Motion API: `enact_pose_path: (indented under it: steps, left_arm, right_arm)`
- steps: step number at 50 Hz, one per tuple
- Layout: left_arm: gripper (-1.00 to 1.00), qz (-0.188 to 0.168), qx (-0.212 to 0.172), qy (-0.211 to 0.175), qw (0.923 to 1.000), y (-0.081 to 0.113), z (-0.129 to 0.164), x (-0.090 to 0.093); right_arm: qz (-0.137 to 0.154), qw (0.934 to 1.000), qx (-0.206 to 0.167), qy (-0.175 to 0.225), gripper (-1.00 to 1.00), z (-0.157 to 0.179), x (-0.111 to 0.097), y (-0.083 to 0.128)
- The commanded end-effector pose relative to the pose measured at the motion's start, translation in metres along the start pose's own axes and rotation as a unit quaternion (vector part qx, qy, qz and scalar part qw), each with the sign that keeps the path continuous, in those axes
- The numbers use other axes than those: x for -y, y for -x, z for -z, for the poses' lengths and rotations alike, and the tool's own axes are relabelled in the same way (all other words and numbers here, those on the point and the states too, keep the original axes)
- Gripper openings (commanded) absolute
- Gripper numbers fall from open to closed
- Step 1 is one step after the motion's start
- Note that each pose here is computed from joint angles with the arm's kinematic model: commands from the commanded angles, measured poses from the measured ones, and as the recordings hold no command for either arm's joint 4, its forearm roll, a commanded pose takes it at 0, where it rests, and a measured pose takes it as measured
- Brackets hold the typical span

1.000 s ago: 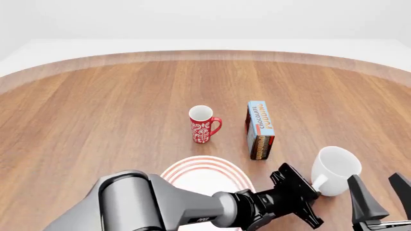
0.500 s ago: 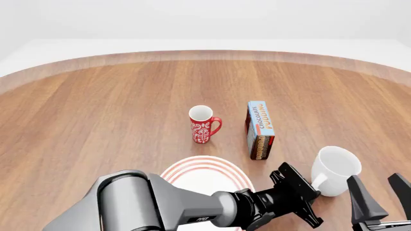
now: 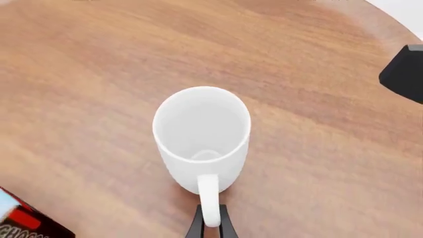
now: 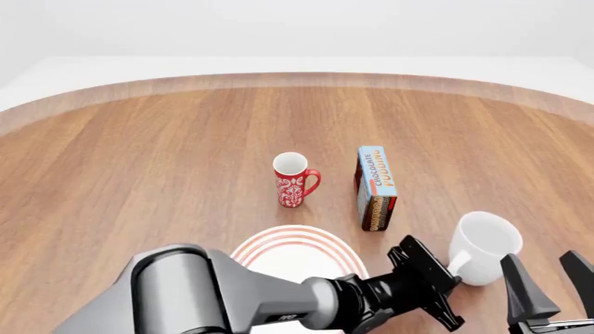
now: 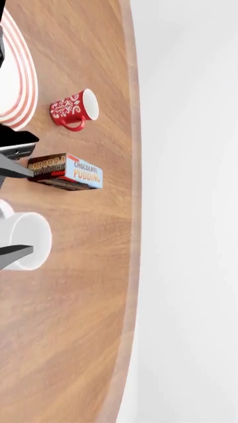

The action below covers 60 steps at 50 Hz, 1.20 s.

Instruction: Pick up the white mug and put it on the plate, and put the chocolate pudding to the right of the plate.

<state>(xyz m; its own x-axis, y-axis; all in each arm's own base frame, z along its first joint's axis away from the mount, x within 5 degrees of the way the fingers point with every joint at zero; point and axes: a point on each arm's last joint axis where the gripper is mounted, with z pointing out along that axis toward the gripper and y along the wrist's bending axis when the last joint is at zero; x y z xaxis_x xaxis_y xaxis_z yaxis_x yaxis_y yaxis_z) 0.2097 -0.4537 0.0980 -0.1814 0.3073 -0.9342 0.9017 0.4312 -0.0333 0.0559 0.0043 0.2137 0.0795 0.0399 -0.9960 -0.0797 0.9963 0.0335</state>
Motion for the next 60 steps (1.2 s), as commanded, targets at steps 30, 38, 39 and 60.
enact_pose_path:
  steps: [30,38,39,60]
  left_arm:
    - [-1.00,0.000,0.035,0.004,0.9994,0.021,0.043,-0.005]
    - [-1.00,-0.001,0.034,0.008,0.9994,0.020,0.051,-0.008]
    - [-1.00,-0.004,0.034,0.009,0.9994,0.020,0.055,-0.009]
    - [-1.00,-0.017,0.041,0.020,0.9988,0.025,0.096,-0.017]
  right_arm:
    - [0.003,1.0000,-0.002,0.000,1.00,0.000,0.000,-0.001]
    - [0.004,1.0000,-0.003,0.000,1.00,0.000,0.000,-0.001]
    - [0.004,1.0000,-0.004,0.000,1.00,0.000,0.000,-0.001]
    - [0.007,1.0000,-0.004,0.000,1.00,0.000,0.000,-0.002]
